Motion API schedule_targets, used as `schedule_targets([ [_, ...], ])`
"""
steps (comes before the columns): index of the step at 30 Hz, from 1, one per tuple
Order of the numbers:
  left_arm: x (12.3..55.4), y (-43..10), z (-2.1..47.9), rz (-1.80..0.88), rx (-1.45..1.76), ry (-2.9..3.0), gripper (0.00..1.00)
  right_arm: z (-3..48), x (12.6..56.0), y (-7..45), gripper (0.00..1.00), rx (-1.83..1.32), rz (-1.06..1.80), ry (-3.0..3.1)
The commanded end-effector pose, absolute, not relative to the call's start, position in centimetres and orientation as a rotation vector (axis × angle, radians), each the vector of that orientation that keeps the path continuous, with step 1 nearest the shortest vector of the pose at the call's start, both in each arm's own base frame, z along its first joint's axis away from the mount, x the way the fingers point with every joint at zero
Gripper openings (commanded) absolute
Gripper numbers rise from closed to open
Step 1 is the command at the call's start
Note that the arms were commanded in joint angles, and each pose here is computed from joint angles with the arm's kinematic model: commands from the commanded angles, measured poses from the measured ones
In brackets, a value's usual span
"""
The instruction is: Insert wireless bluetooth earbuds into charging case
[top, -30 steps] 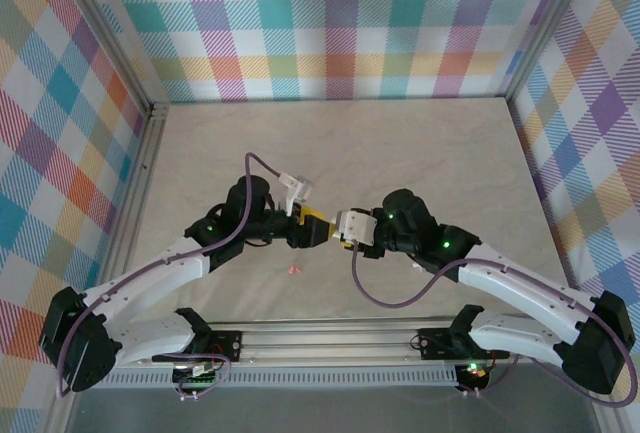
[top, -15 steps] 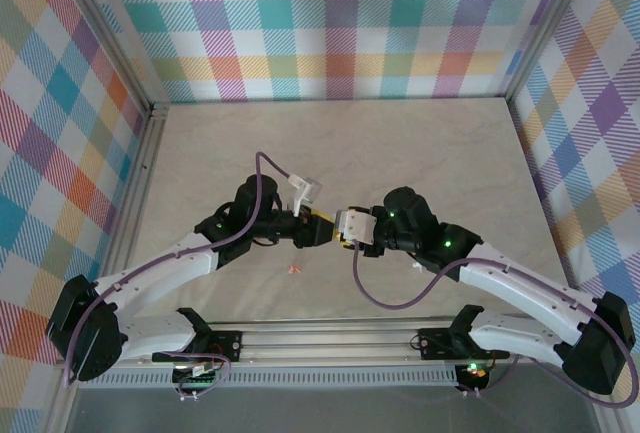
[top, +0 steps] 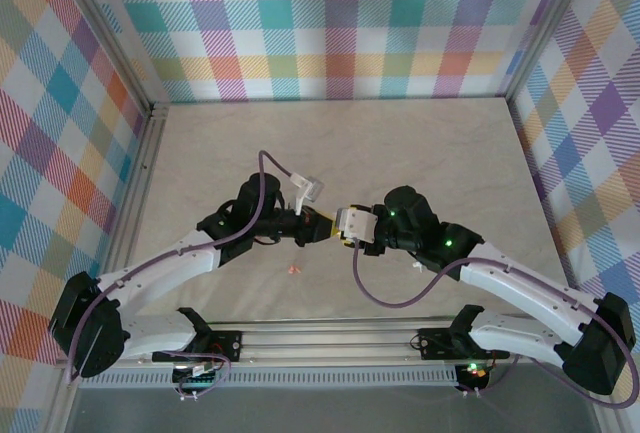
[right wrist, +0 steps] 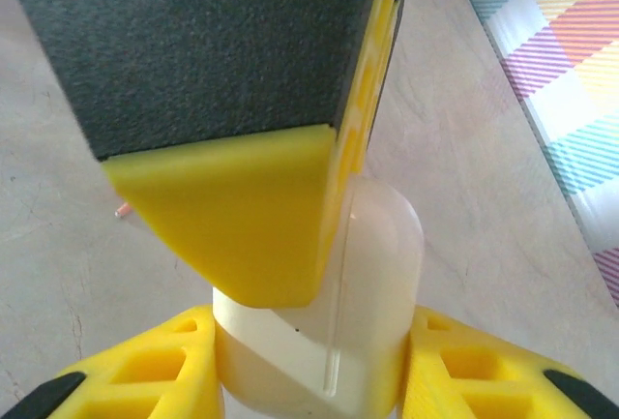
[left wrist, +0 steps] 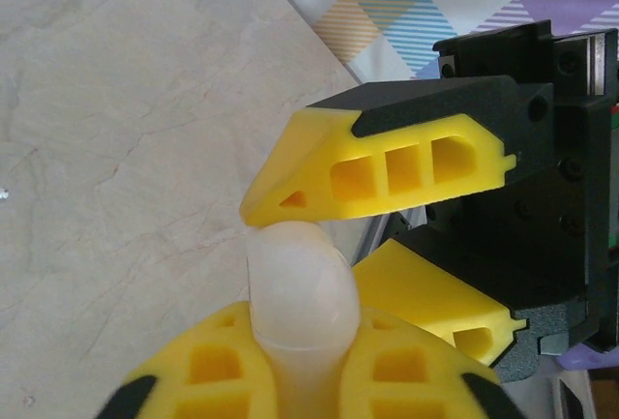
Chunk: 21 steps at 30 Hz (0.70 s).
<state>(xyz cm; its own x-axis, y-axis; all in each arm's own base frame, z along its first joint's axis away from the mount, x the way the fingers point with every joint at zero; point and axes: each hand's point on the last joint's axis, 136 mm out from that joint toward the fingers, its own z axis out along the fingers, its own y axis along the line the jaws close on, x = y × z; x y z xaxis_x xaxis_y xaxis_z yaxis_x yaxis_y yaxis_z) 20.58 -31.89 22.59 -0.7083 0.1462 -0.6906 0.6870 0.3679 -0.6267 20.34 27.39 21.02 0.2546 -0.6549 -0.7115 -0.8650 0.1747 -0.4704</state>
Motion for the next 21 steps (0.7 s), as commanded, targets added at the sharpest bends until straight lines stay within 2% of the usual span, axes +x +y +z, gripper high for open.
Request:
schedule_targets([
  [1,20.2,-32.1,23.3,-1.34,0.748,2.09,0.0,23.2,20.8,28.1,0.38,-1.497,0.28,1.444],
  [4,20.4,-31.5,23.3,-1.287,0.738,2.086,0.0,24.0,20.5,28.2,0.58,-1.456,0.336,1.47],
  [7,21.2,-30.3,23.8,-1.195,0.698,2.024,0.0,25.7,20.3,27.9,0.63,-1.349,0.506,1.534],
  [12,22.3,-28.8,26.0,-1.151,0.605,1.706,0.0,28.0,20.6,27.2,0.65,-1.145,0.917,1.671],
  [17,21.3,-30.3,26.0,-1.193,0.766,1.727,0.0,27.1,21.0,27.9,0.67,-1.158,0.965,1.74],
  [21,21.0,-30.5,26.7,-1.227,0.769,1.658,0.0,26.2,21.1,28.3,0.67,-1.196,0.98,1.774],
])
